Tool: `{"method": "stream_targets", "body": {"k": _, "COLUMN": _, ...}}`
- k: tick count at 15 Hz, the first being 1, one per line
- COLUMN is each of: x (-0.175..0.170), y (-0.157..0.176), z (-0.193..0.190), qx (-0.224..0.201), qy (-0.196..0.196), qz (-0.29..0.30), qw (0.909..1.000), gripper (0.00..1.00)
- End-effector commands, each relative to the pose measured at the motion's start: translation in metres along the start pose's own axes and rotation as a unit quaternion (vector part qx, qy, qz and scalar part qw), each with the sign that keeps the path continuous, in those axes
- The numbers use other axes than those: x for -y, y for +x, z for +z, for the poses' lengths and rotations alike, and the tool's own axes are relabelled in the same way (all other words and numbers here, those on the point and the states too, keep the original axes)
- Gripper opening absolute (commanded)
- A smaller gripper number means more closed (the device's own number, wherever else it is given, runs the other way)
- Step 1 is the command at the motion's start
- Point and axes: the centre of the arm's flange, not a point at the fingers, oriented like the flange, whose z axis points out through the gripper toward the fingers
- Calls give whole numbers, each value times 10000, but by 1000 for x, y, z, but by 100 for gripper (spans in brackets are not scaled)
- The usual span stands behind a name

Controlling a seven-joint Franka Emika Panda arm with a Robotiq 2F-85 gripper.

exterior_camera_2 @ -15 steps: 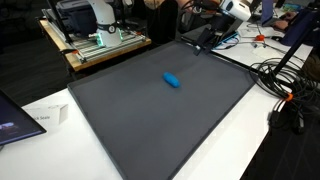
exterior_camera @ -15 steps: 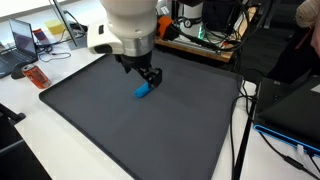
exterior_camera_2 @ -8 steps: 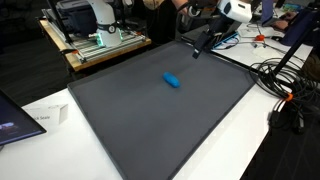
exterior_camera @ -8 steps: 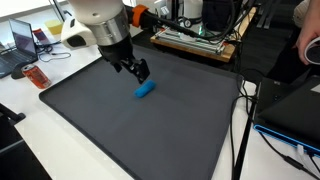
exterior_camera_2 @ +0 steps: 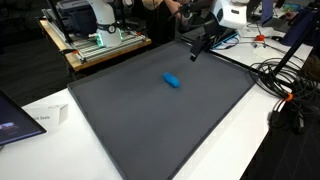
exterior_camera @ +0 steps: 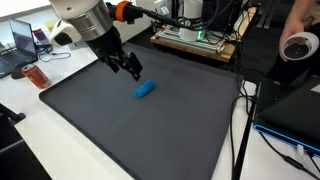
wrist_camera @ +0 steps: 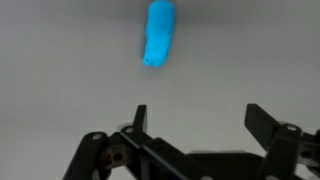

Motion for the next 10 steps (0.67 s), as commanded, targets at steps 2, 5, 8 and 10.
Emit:
{"method": "stream_targets", "body": {"k": 2, "x": -27, "y": -7, "z": 2, "qx": 13, "qy": 638, "qz": -192, "qw": 9978, "gripper": 100}}
{"method": "stream_targets", "body": {"k": 5, "x": -44, "y": -13, "z": 9, "qx": 136, "qy": 813, "qz": -221, "qw": 9964, "gripper": 100}}
{"method": "stream_targets", "body": {"k": 8, "x": -59, "y": -18, "z": 20, "qx": 495, "qy": 681, "qz": 52, "qw": 9964, "gripper": 100}}
{"method": "stream_targets", "body": {"k": 10, "x": -63, "y": -22, "z": 24, "qx": 585, "qy": 766, "qz": 51, "qw": 9953, "gripper": 100}}
